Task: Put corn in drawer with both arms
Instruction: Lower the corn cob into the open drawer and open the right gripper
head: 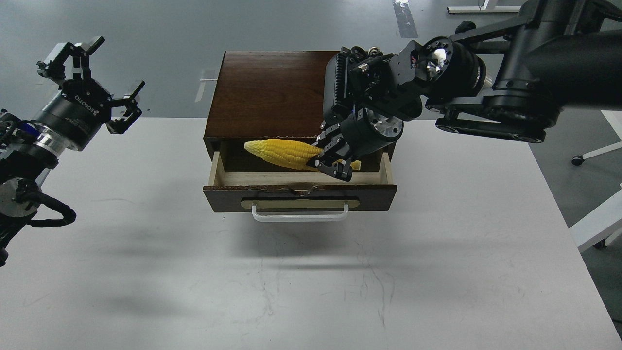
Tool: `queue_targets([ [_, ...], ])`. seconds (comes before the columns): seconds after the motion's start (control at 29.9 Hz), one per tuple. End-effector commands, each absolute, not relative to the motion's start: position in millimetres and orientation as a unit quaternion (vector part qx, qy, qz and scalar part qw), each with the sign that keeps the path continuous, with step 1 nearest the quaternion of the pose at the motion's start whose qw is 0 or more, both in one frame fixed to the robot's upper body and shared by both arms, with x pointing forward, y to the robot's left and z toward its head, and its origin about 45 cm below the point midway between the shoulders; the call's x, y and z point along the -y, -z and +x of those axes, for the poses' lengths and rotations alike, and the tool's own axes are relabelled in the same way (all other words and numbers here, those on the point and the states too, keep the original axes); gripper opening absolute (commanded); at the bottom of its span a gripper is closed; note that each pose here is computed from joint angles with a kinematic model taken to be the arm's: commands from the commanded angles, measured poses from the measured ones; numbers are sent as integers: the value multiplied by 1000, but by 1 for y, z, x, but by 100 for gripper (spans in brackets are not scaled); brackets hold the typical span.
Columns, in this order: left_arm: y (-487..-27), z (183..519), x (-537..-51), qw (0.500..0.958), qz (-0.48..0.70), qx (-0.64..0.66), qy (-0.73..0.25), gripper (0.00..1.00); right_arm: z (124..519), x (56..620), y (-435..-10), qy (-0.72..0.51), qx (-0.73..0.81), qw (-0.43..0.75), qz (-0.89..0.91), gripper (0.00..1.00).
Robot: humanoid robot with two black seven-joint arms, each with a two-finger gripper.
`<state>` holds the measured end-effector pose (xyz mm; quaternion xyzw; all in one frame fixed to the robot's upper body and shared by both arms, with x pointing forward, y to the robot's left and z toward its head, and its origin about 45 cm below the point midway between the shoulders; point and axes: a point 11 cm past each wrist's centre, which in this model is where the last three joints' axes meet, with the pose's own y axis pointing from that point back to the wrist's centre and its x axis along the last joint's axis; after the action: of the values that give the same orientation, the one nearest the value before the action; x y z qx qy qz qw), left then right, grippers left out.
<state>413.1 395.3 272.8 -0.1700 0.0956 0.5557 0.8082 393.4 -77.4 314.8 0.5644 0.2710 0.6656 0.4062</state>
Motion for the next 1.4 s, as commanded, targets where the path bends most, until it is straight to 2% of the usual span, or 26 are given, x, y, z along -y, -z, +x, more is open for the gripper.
queue_targets([
  [0.0, -273, 413, -395, 808, -170, -96, -556, 98, 395, 82, -310, -661, -274, 413, 564, 22],
  [0.1, -273, 413, -395, 808, -170, -96, -556, 98, 394, 83, -307, -658, -274, 412, 567, 32],
  [0.27, -273, 413, -395, 808, -170, -96, -556, 98, 392, 86, -298, -651, -278, 412, 574, 33],
  [0.37, -273, 413, -396, 808, -170, -96, -556, 98, 392, 86, -297, -650, -277, 413, 574, 40],
  [0.6, -273, 413, -396, 808, -170, -96, -556, 98, 392, 86, -297, -650, -277, 412, 575, 40],
  [0.67, -273, 413, -396, 808, -170, -96, -556, 98, 392, 87, -297, -650, -277, 413, 576, 45],
  [0.87, -273, 413, -396, 808, -170, -96, -556, 98, 392, 87, -296, -649, -277, 412, 577, 51],
  [1.37, -272, 413, -395, 808, -170, -96, -556, 98, 393, 87, -298, -649, -272, 411, 579, 51],
])
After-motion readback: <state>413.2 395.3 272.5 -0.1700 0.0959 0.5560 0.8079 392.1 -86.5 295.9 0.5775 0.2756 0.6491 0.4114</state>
